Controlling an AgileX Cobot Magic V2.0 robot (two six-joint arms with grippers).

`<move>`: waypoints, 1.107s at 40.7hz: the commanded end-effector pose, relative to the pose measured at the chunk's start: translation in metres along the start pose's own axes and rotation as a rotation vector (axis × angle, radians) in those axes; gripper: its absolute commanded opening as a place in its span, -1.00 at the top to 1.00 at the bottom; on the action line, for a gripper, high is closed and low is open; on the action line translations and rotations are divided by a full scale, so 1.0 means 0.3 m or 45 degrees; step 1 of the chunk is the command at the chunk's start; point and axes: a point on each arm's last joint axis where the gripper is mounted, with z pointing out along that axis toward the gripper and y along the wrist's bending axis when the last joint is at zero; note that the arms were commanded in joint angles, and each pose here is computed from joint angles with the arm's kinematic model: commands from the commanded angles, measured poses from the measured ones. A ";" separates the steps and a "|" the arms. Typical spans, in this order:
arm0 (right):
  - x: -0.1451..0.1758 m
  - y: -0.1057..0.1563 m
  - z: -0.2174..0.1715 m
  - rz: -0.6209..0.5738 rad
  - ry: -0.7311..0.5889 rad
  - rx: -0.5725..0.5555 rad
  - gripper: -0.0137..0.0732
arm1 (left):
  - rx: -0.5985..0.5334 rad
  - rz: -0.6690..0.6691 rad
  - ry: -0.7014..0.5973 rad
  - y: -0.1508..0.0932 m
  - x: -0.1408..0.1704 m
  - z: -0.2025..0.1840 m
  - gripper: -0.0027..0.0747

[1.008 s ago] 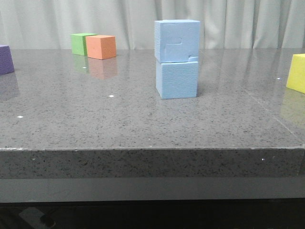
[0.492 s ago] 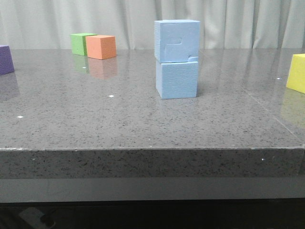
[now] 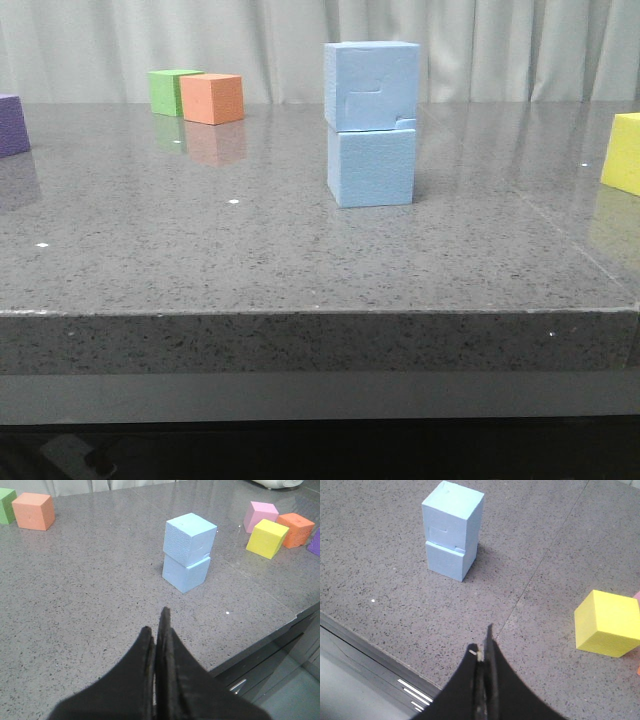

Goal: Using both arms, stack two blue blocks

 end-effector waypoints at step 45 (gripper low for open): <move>-0.041 -0.006 -0.018 -0.010 -0.127 0.017 0.96 | -0.701 -0.104 -0.668 0.147 0.491 0.002 0.98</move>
